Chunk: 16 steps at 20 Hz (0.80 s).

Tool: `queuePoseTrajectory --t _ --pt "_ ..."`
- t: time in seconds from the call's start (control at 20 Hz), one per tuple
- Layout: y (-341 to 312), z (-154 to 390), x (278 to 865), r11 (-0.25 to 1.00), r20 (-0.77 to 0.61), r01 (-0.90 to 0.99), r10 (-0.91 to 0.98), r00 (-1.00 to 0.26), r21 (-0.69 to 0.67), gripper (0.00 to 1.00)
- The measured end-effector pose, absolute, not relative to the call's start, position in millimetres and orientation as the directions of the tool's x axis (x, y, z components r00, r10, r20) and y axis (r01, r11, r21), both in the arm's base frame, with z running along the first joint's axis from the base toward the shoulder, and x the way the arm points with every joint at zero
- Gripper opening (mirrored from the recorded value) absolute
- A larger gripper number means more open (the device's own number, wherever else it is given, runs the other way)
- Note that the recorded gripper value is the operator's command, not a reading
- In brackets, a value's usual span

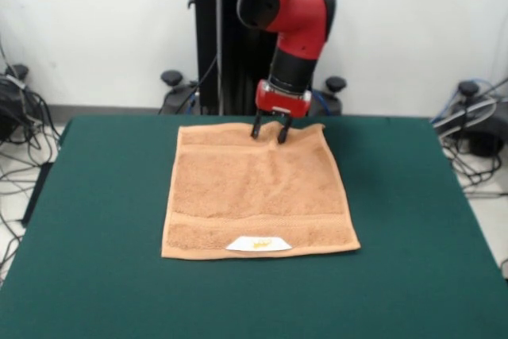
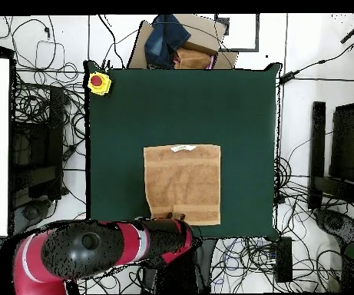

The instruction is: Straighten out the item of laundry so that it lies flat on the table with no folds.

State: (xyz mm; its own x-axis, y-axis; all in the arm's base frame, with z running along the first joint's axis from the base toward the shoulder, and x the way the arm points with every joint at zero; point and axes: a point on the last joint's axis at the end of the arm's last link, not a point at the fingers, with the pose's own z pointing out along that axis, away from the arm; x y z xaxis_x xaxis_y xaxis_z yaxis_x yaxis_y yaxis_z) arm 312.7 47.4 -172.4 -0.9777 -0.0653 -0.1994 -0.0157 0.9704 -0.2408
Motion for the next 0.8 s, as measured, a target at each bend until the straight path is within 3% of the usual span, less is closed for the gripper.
queuePoseTrajectory --t 0.5,0.8 --pt "53 -163 302 0.972 -0.184 -0.006 -0.051 -0.982 -0.234 1.00" --pt "67 -108 267 0.987 -0.099 0.003 -0.013 -0.995 -0.158 1.00"
